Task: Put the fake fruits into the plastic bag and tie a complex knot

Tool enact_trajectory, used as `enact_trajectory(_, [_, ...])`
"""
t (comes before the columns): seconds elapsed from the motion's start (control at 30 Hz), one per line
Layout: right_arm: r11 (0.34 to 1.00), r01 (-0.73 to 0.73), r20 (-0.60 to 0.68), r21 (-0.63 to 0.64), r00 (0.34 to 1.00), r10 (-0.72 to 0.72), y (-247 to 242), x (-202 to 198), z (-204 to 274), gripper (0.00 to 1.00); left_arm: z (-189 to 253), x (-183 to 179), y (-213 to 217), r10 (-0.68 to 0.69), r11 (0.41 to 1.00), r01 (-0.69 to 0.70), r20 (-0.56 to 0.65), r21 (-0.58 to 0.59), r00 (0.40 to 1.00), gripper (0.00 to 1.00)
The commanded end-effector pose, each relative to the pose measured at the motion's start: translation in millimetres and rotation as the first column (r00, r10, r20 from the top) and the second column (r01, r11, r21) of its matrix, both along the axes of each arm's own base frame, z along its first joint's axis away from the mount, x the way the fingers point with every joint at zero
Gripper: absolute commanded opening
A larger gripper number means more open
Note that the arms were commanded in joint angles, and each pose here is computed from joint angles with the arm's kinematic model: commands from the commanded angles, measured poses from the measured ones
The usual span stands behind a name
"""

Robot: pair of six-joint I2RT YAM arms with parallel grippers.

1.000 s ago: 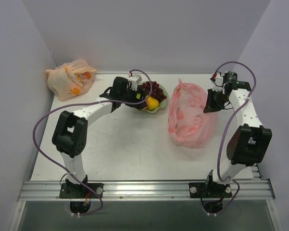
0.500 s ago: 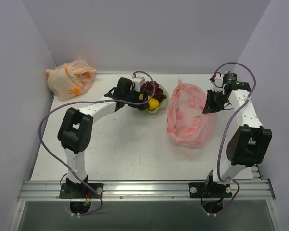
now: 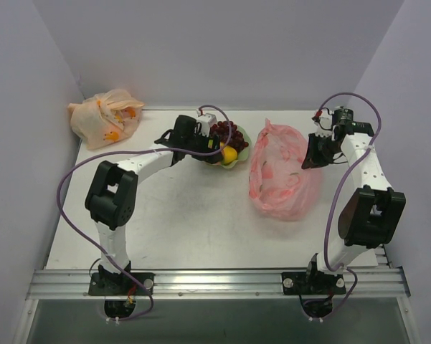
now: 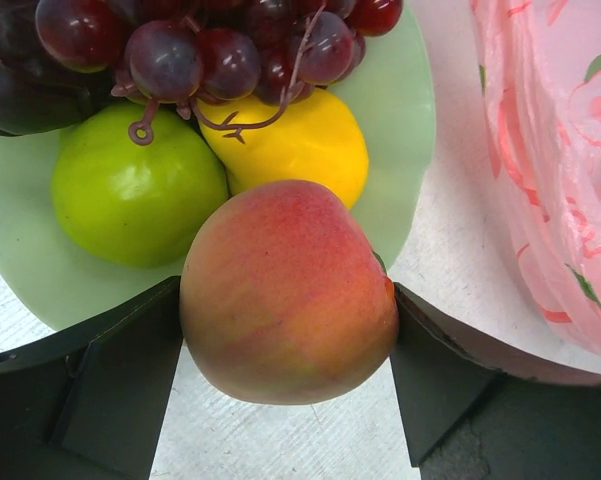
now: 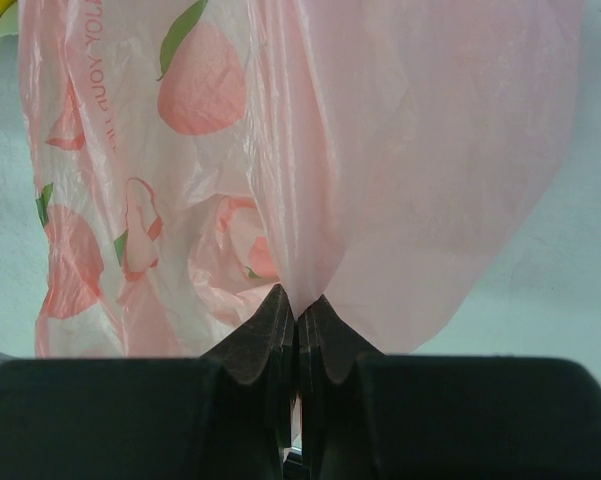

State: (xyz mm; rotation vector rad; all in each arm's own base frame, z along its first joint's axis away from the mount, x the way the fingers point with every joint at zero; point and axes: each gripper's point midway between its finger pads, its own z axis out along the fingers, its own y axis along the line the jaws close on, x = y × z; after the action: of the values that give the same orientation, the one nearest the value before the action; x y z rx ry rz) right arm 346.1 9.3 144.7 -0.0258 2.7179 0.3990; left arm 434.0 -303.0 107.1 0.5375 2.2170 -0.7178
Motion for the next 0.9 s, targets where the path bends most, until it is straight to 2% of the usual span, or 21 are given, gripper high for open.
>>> enact_trajectory(0.0, [0.999,-0.033,0.020,0.014,0.999,0.033,7,-7,13,0.00,69,-2,-12,-0.033,0.993,0.044,0.107,-0.112,0.994,0.72])
enact_trajectory(0.2, [0.997,-0.070,0.026,0.045,0.997,0.069,13,-13,15,0.00,127,-20,-32,-0.079,0.969,0.115,0.168,-0.217,0.983,0.72])
enact_trajectory(0.37, [0.993,-0.092,0.034,0.073,0.995,0.090,19,-16,18,0.00,150,-39,-85,-0.149,0.943,0.200,0.200,-0.265,0.968,0.72])
enact_trajectory(0.5, [0.986,-0.107,0.025,0.125,0.994,0.105,28,-19,16,0.00,147,-56,-134,-0.211,0.922,0.264,0.204,-0.282,0.956,0.72])
enact_trajectory(0.63, [0.984,-0.108,0.018,0.144,0.994,0.106,30,-19,14,0.00,123,-71,-178,-0.268,0.914,0.313,0.194,-0.260,0.944,0.76])
enact_trajectory(0.8, [0.981,-0.111,0.015,0.160,0.994,0.110,33,-19,13,0.00,95,-80,-206,-0.292,0.918,0.330,0.188,-0.221,0.938,0.79])
enact_trajectory(0.87, [0.980,-0.112,0.011,0.162,0.994,0.112,34,-19,12,0.00,84,-82,-213,-0.294,0.923,0.329,0.186,-0.202,0.938,0.84])
